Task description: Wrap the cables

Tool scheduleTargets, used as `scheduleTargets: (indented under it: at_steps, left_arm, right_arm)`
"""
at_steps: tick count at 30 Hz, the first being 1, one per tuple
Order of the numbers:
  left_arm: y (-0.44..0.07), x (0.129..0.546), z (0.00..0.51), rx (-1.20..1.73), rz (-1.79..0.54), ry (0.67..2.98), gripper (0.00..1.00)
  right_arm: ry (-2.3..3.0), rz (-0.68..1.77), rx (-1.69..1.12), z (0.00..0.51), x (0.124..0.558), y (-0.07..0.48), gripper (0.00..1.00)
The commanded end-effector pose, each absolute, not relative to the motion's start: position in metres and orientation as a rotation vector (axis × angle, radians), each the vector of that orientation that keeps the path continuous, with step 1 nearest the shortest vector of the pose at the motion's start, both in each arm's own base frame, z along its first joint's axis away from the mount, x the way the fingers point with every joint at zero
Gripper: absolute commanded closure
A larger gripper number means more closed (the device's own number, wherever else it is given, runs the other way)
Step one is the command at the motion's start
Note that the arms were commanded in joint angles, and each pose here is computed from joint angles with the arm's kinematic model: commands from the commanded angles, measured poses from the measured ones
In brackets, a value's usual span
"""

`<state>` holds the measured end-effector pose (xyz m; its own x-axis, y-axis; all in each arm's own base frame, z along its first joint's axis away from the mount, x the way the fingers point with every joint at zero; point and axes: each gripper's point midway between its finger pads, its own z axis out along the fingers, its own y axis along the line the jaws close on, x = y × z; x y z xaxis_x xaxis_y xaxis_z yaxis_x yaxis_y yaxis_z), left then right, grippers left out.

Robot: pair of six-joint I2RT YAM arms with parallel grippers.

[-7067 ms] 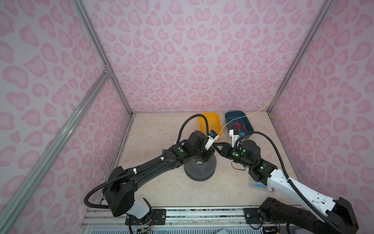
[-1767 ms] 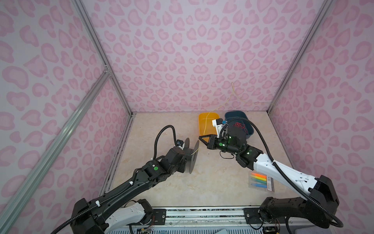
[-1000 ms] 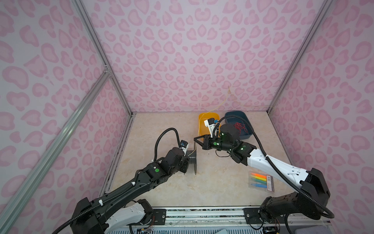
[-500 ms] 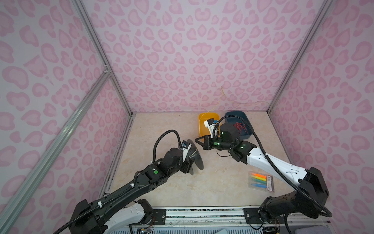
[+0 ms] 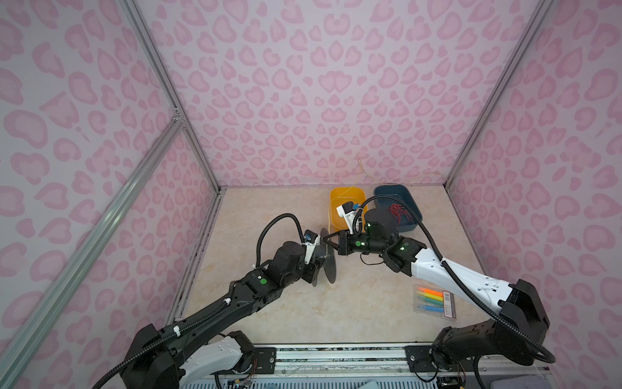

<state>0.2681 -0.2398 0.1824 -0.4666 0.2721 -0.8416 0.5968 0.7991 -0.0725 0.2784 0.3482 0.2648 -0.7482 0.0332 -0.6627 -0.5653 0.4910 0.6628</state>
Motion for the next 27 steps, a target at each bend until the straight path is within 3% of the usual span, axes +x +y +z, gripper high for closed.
scheduleTargets:
  at_steps: [1,5,11,21,27]
  left_arm:
    - [-0.249,0.274,0.192,0.685,-0.464,2.028,0.52]
    - [-0.244,0.279,0.183,0.675,-0.431,2.052,0.59]
    - [-0.24,0.294,0.181,0.654,-0.371,2.051,0.79]
    - [-0.244,0.298,0.163,0.642,-0.383,2.118,0.81]
    - [-0.24,0.293,0.163,0.557,-0.425,2.178,0.69]
  right_arm:
    - [2.089,1.223,-0.44,0.276,0.28,0.344,1.0]
    - [2.089,1.207,-0.438,0.28,0.28,0.341,1.0]
    - [2.095,1.15,-0.442,0.281,0.286,0.337,1.0]
    - [2.101,1.15,-0.426,0.278,0.294,0.336,1.0]
    - [2.104,1.152,-0.424,0.277,0.299,0.335,1.0]
